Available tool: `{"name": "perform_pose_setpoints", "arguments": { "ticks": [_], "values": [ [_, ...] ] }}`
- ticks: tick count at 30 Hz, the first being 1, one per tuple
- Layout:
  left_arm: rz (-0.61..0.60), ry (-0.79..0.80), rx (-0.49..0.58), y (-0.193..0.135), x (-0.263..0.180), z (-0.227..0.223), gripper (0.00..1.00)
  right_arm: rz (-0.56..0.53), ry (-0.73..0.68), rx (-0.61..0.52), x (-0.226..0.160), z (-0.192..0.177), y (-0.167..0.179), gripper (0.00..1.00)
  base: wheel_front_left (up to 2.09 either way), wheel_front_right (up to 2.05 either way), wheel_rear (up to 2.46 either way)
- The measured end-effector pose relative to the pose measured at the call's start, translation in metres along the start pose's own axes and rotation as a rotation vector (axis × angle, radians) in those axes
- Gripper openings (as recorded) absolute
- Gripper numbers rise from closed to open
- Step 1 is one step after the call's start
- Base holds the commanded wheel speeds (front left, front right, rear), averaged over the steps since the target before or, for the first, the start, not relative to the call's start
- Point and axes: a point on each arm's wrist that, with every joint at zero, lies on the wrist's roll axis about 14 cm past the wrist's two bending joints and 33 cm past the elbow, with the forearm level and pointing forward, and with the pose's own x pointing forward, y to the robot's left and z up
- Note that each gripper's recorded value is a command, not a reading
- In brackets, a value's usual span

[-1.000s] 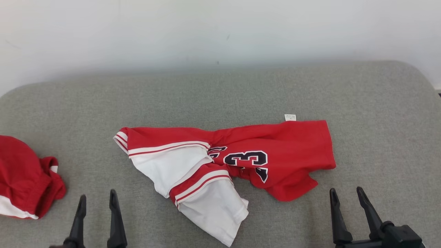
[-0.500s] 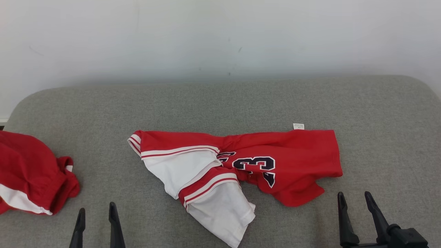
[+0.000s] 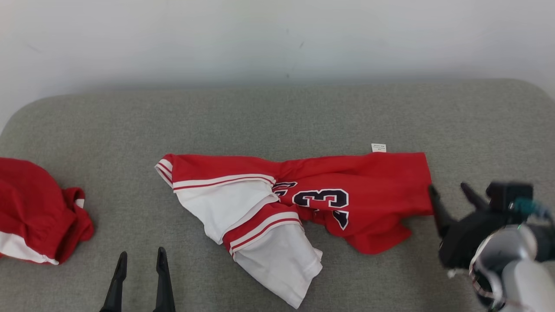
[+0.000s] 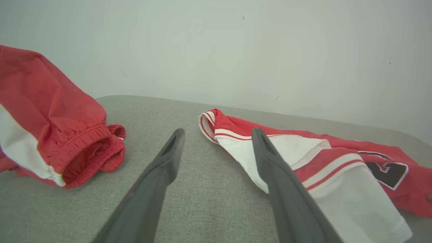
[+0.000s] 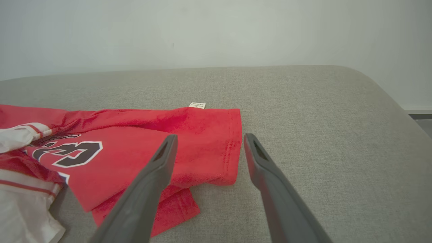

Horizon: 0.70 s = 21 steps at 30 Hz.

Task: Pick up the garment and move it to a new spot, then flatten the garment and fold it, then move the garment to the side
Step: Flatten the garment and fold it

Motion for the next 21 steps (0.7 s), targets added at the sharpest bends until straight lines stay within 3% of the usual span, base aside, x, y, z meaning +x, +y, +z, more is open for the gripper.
{"name": "perform_pose_setpoints", "arguments": {
  "ticks": [8, 21],
  "values": [
    [0.025, 0.022, 0.001, 0.007, 0.005, -0.008, 1.00, -0.050, 0.250, 0.014, 0.042, 0.010, -0.027, 1.00, 0.00, 0.00, 0.00],
    [0.091, 0.053, 0.024, 0.029, 0.011, -0.018, 1.00, -0.104, 0.515, 0.056, 0.087, -0.044, -0.041, 1.00, 0.00, 0.00, 0.00]
  ]
}}
